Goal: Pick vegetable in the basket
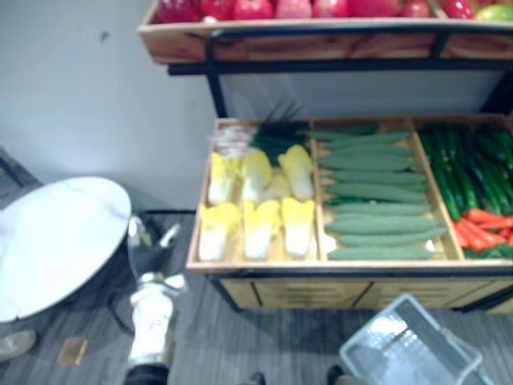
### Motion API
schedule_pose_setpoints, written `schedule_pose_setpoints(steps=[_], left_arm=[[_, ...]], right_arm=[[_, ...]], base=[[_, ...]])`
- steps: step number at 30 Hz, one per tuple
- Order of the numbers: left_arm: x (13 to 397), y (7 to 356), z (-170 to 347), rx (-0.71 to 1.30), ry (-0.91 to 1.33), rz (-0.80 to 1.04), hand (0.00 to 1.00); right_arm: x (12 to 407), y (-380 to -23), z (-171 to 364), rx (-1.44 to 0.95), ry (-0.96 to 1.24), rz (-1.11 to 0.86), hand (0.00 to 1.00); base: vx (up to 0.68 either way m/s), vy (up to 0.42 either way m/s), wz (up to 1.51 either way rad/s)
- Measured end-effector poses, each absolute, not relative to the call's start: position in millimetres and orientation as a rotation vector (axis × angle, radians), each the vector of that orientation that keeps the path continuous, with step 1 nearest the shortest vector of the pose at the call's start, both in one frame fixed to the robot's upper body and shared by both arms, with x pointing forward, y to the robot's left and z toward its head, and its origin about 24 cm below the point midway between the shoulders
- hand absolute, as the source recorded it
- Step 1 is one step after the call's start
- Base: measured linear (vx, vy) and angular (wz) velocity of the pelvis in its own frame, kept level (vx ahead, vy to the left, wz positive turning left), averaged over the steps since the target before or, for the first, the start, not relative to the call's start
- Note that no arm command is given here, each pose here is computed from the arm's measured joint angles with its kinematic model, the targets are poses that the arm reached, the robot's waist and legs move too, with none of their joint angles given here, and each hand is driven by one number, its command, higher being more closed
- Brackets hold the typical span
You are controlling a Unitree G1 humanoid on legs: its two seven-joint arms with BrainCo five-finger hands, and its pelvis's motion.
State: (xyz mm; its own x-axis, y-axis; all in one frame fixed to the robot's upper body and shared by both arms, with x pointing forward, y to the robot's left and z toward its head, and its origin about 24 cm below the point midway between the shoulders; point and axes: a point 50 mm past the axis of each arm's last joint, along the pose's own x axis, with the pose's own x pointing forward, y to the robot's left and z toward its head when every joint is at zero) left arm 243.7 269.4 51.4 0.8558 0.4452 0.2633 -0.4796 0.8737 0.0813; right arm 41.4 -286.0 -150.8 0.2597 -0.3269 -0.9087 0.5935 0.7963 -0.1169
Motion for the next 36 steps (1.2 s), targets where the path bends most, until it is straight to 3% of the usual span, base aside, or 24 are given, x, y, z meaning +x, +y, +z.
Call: schedule_pose_setpoints(steps=[5,19,27,36], left_arm=[[266,257,68,0.239,-0.260,0.394,0.00],[276,198,1,0.606,0.047,0.061,0.00],[267,212,-27,0.797,0.204,0.119,0.00],[312,219,11,0.905,0.088,0.272,0.00]], right_arm=[[39,-286,-150,0.263,1.128,-0.638,1.00],[49,-278,-151,0.269,1.104,-0.605,1.00],[55,-275,-151,0.260,1.099,-0.581,1.00],[129,-274,-133,0.215,0.925,-0.454,1.00]], base=[[0.08,0.000,-0.02],[0.04,-0.005,-0.14],[-0.03,-0.019,-0.07],[-0.03,-0.012,-0.09]])
